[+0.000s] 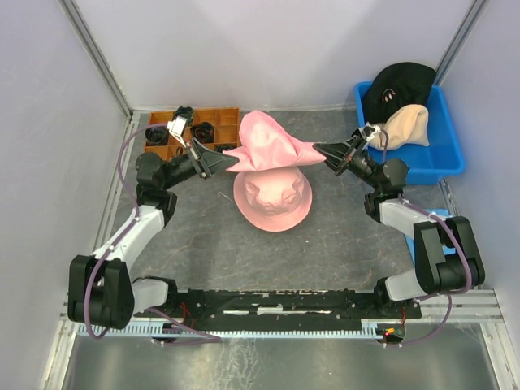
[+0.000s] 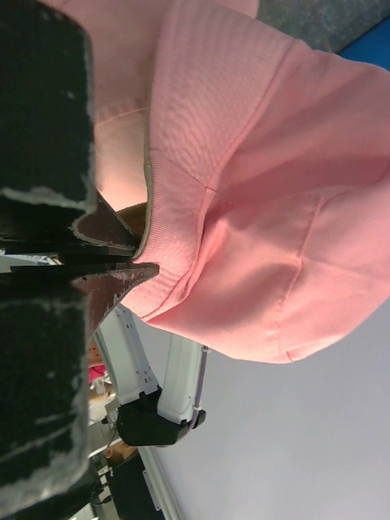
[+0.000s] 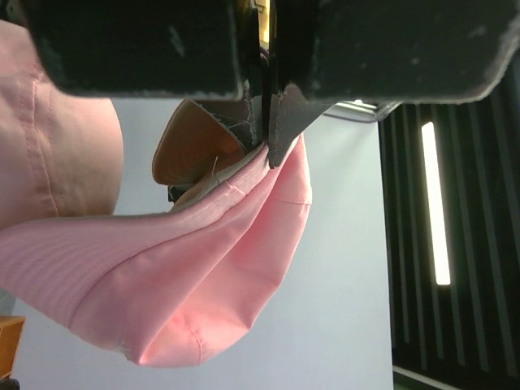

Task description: Stack the hats

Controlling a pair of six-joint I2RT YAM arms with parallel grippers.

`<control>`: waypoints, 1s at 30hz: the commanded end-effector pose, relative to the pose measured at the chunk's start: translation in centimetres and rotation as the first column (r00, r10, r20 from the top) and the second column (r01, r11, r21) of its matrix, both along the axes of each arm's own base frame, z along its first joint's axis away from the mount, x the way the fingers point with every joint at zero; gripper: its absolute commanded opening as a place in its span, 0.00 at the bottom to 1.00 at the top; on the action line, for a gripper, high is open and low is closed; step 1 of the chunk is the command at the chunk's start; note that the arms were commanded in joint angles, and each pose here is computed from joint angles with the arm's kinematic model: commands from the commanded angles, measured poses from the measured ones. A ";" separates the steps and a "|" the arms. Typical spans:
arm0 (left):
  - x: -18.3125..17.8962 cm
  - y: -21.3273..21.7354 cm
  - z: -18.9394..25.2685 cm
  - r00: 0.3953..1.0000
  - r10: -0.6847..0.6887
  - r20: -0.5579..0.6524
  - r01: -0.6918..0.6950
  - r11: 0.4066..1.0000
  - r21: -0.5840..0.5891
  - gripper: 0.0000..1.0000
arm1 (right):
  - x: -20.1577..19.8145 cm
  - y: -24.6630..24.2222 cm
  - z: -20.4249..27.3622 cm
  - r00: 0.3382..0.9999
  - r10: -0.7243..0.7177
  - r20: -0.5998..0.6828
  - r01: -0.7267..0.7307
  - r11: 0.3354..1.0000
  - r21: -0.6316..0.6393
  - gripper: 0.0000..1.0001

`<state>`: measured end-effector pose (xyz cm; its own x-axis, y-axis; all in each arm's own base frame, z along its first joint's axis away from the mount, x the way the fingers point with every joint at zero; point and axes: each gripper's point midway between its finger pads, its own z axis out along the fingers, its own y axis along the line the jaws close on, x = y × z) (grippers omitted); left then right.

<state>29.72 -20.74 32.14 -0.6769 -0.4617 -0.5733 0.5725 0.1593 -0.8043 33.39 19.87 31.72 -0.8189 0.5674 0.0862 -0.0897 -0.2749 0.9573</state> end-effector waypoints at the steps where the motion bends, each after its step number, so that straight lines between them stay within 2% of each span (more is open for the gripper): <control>1: -0.9 1.0 -1.3 0.998 0.015 0.058 -0.017 1.000 0.020 0.03 | -0.8 -1.1 1.3 0.995 -0.039 0.093 0.038 0.999 0.021 0.00; 4: -1.4 1.2 -1.6 0.998 0.019 0.056 -0.021 0.999 0.030 0.03 | -1.1 -1.1 1.3 0.995 -0.034 0.094 0.031 0.999 0.032 0.00; 7: -1.7 1.2 -2.8 0.999 0.026 0.038 -0.029 0.997 0.076 0.03 | -1.7 -0.7 0.3 0.998 -0.012 0.068 0.014 1.000 -0.025 0.00; 18: -2.6 1.4 -6.0 0.999 0.012 -0.047 -0.007 0.994 0.111 0.03 | -3.1 -0.5 -5.3 0.995 0.001 -0.102 -0.014 0.991 -0.135 0.00; 26: -0.9 1.9 -3.8 0.994 0.015 -0.107 -0.006 0.996 0.084 0.03 | -3.1 -0.9 -4.1 0.968 0.026 -0.249 -0.039 0.998 -0.049 0.00; 30: 0.3 2.3 -3.4 0.986 0.026 -0.162 -0.014 0.997 0.079 0.03 | -2.9 -1.1 -3.6 0.955 0.012 -0.295 -0.040 0.995 -0.087 0.00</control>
